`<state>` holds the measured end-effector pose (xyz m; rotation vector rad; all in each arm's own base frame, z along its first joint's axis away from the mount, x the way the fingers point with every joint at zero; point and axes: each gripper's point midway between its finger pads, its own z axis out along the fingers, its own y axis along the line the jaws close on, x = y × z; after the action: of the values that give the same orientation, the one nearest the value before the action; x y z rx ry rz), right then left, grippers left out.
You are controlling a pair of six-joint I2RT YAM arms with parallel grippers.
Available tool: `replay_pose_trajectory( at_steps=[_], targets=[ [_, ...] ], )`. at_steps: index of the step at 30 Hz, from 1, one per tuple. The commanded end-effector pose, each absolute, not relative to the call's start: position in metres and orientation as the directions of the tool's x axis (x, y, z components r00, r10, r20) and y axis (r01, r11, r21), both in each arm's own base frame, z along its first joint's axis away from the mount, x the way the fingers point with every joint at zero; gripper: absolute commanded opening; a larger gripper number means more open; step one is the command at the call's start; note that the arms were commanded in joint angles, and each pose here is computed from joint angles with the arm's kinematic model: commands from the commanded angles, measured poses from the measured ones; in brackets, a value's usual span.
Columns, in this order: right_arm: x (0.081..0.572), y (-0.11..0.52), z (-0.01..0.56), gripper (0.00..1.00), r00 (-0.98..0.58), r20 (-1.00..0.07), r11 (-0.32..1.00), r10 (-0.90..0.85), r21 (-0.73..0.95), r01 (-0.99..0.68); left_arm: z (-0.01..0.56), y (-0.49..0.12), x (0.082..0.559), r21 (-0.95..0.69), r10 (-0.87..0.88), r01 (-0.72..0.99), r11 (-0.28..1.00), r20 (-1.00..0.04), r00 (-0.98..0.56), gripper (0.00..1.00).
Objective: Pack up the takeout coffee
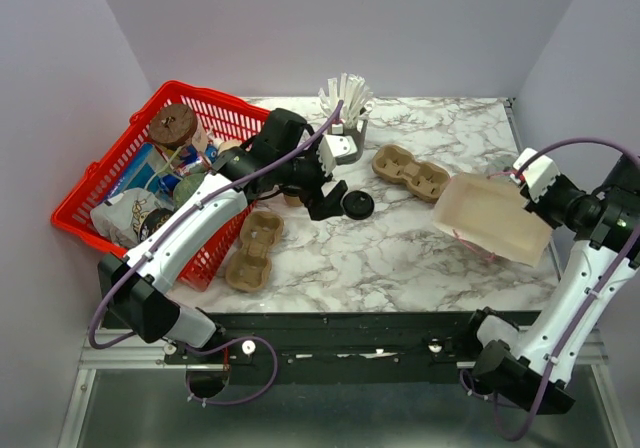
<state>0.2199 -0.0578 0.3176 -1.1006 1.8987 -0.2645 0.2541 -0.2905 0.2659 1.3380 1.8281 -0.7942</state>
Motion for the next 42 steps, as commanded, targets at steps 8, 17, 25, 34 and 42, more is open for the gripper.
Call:
replay_pose_trajectory(
  at_steps=[8, 17, 25, 34, 42],
  targets=[
    [0.258, -0.024, 0.323, 0.01, -0.083, -0.666, 0.550, -0.741, -0.531, -0.645, 0.265, -0.287, 0.253, -0.034, 0.527, 0.962, 0.273, -0.831, -0.179, 0.99],
    [0.264, 0.006, 0.299, 0.01, -0.005, -0.631, 0.488, -0.776, -0.596, -0.637, 0.244, -0.260, 0.250, 0.018, 0.620, 0.948, 0.316, -0.761, -0.192, 0.98],
    [0.267, 0.014, 0.331, 0.01, 0.038, -0.674, 0.545, -0.738, -0.628, -0.556, 0.195, -0.188, 0.216, 0.051, 0.753, 0.899, 0.435, -0.569, -0.332, 0.98],
    [0.253, 0.024, 0.330, 0.01, 0.032, -0.707, 0.555, -0.707, -0.582, -0.594, 0.155, -0.131, 0.196, 0.092, 0.867, 0.910, 0.405, -0.356, -0.350, 0.98],
    [0.256, 0.031, 0.349, 0.01, 0.005, -0.783, 0.639, -0.622, -0.511, -0.575, 0.132, -0.107, 0.207, 0.066, 0.773, 0.779, 0.623, -0.200, -0.602, 0.93]
  ],
)
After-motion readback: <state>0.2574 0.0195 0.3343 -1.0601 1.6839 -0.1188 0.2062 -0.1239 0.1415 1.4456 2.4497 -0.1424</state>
